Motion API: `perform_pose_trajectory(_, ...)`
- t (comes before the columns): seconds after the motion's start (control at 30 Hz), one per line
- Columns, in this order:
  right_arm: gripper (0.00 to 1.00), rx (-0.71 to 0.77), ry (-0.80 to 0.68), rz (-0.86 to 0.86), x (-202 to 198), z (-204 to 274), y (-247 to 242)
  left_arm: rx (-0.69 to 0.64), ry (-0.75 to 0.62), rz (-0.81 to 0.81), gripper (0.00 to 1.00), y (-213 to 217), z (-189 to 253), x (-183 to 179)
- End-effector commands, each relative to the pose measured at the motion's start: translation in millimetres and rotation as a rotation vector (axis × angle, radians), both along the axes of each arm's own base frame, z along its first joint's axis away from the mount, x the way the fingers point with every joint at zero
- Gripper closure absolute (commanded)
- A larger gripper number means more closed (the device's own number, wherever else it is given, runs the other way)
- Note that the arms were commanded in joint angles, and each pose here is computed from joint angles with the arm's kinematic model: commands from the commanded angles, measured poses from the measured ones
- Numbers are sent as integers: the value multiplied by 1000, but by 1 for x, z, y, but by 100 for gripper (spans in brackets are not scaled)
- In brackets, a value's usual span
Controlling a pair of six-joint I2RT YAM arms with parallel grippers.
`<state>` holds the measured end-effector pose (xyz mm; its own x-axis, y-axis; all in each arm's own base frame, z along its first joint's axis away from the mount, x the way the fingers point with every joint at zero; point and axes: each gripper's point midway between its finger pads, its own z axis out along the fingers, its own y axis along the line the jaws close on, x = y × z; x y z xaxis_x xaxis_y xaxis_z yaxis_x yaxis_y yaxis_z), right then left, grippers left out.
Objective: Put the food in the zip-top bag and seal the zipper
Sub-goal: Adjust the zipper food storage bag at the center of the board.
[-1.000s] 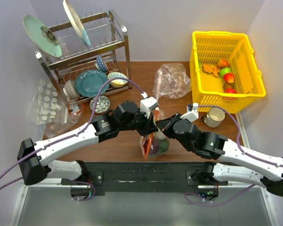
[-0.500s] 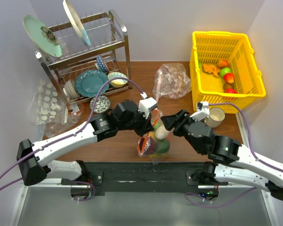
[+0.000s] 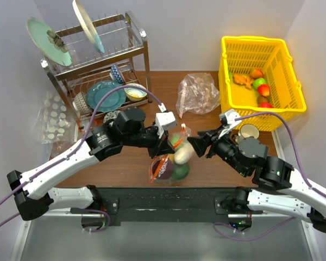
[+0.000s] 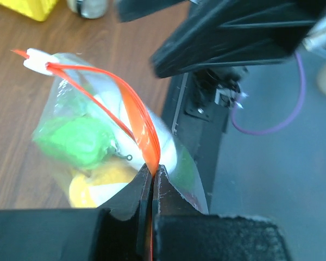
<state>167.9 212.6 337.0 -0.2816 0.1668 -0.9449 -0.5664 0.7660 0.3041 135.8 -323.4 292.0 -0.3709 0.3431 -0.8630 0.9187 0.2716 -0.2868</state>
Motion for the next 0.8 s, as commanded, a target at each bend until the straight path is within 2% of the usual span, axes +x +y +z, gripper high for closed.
perform_pose_trajectory(0.0,49,-53,-96,164,-13,14,17,-103,-65,-161,100,7,40,-29)
perform_pose_trajectory(0.2,48,-39,-125,156,-5,19,15,-125,-105,-159,100,23,53,-38)
perform_pose_trajectory(0.37,50,-22,-107,110,31,23,12,-84,-106,-97,100,33,46,-33)
perform_pose_trajectory(0.43,51,6,-94,55,59,26,1,-64,-106,-58,100,36,40,-27)
perform_pose_trajectory(0.5,51,53,-15,161,69,14,15,-56,-105,-39,100,38,37,-25)
perform_pose_trajectory(0.53,50,106,-45,127,92,23,1,-49,-102,-37,100,38,33,-25)
perform_pose_trajectory(0.57,50,174,29,276,83,12,15,-52,-104,-39,100,38,33,-25)
perform_pose_trajectory(0.6,48,220,70,272,105,1,4,-56,-109,-39,100,39,34,-25)
perform_pose_trajectory(0.63,47,292,-70,349,110,29,6,-57,-110,-42,100,39,34,-26)
perform_pose_trajectory(0.67,46,402,28,430,102,17,10,-60,-114,-48,100,39,35,-27)
perform_pose_trajectory(0.7,44,431,56,509,104,6,12,-65,-117,-54,100,40,37,-28)
perform_pose_trajectory(0.73,43,451,-96,592,93,29,12,-72,-121,-62,100,40,38,-29)
perform_pose_trajectory(0.77,42,501,-52,640,84,28,14,-77,-127,-68,100,40,40,-31)
